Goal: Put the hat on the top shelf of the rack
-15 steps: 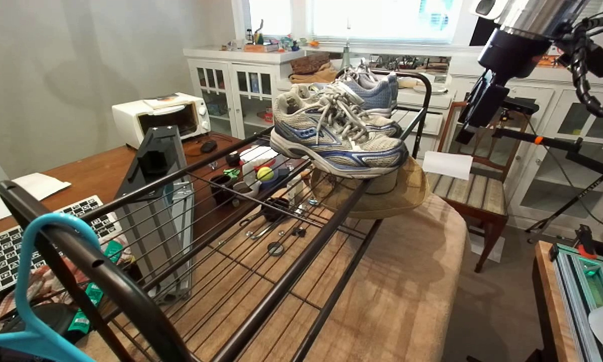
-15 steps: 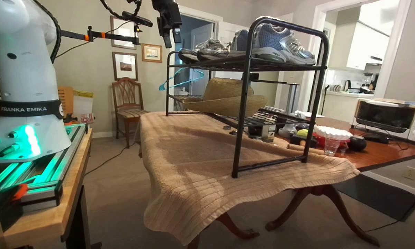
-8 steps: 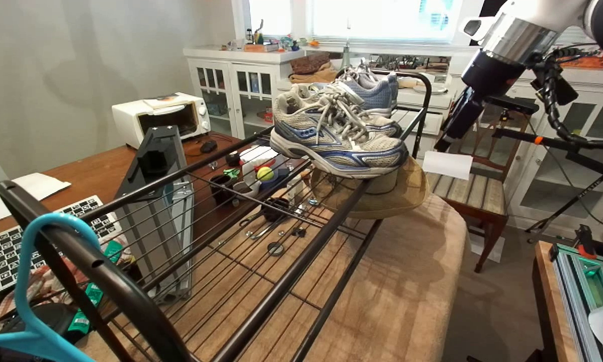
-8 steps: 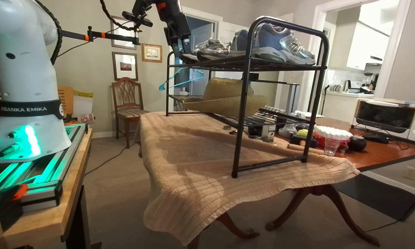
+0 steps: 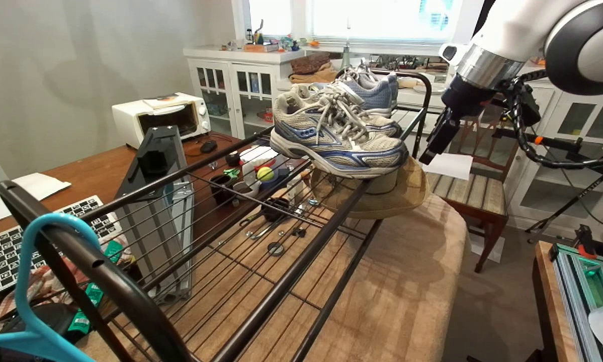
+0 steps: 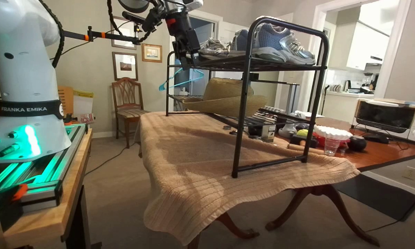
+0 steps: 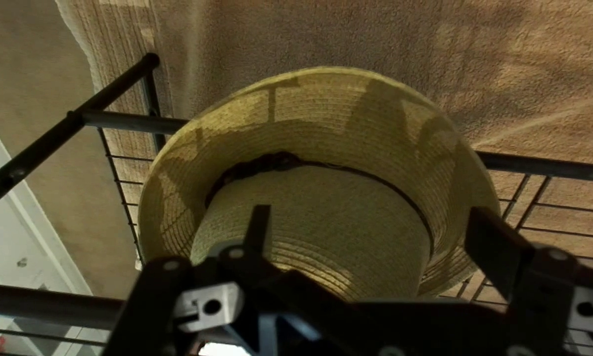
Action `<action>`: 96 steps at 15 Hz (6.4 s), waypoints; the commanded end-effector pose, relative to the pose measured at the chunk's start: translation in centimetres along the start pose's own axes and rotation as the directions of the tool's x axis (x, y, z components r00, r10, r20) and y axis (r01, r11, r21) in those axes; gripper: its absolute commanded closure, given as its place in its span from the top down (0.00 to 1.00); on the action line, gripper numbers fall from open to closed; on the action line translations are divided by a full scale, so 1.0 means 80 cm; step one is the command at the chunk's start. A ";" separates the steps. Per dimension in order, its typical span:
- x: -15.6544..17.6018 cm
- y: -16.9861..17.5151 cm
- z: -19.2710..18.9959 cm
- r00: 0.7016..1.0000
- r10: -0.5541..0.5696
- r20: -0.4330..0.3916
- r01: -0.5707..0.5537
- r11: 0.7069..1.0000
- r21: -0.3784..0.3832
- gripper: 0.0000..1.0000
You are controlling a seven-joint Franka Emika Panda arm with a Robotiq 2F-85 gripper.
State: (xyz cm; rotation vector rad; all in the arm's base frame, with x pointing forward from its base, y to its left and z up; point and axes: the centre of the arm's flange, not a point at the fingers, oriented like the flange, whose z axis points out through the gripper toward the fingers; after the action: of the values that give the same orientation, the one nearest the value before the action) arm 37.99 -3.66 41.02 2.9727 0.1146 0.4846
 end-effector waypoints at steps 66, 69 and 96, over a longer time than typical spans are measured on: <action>-0.073 0.077 0.145 0.933 0.353 0.073 -0.343 0.931 -0.121 1.00; -0.074 0.076 0.151 0.929 0.362 0.073 -0.354 0.930 -0.103 1.00; -0.065 0.070 0.179 0.850 0.526 0.019 -0.525 0.849 -0.057 0.09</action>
State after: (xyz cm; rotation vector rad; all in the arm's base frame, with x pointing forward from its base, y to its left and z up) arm 39.88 -11.95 27.65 2.9285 -0.6435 0.4409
